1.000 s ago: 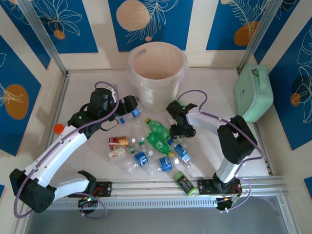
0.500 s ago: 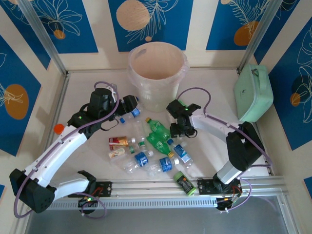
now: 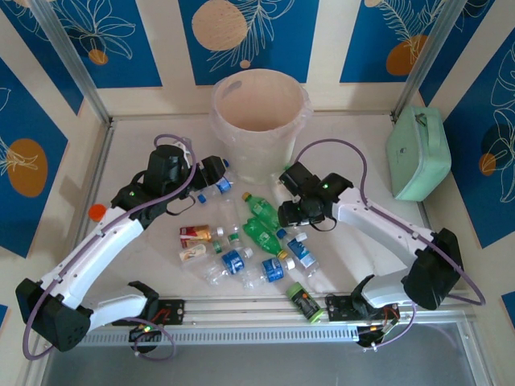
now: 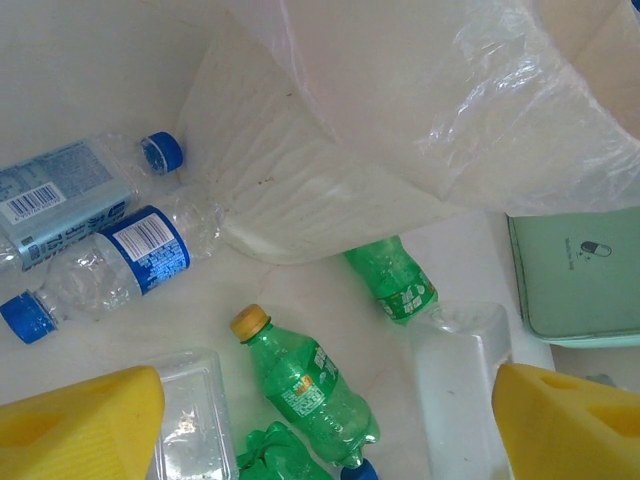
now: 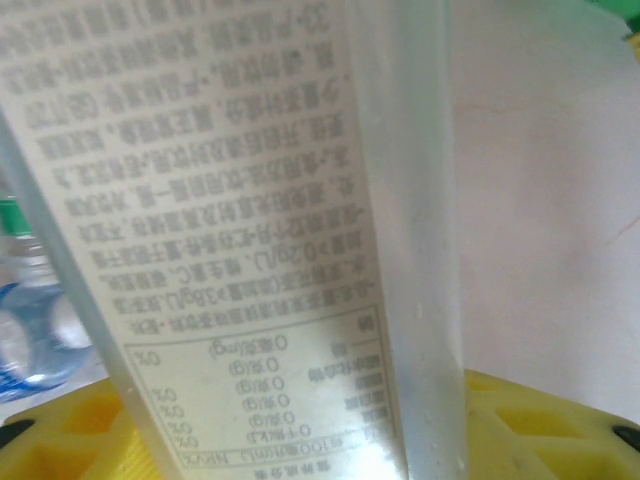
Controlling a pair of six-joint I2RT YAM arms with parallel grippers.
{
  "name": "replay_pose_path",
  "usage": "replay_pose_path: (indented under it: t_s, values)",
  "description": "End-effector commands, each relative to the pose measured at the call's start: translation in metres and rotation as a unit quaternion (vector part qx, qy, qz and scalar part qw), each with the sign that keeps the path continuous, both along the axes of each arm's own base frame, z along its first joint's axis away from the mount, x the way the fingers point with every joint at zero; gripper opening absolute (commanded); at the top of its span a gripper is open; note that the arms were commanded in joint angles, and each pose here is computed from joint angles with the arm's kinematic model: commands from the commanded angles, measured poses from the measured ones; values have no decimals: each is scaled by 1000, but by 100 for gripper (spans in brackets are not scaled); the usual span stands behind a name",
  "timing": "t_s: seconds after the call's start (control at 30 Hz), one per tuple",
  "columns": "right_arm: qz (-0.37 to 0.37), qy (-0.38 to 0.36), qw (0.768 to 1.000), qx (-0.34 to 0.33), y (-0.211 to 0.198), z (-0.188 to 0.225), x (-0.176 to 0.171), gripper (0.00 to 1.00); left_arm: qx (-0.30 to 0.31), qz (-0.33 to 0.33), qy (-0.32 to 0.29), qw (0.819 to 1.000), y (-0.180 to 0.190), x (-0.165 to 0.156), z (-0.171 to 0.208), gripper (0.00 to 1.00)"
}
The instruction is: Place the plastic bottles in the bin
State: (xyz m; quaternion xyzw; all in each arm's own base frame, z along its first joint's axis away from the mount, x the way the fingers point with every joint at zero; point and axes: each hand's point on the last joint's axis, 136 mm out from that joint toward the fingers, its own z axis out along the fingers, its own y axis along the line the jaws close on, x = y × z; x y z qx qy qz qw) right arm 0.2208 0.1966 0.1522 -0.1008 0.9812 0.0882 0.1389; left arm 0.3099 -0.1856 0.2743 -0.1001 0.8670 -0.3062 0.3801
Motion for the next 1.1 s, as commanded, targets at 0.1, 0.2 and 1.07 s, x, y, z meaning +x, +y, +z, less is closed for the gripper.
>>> replay_pose_path:
  t_s: [0.1,0.2,1.07]
  values:
    - [41,-13,996,72,33,50,-20,47,-50,-29,-43,997,-12,1,38,86]
    - [53,-25,994,89,43,66,-22,47,-66,-56,-42,995,-23,-2,43,86]
    - [-48,-182,941,282,54,262,120,49,3,22,-13,1000,24,-12,22,86]
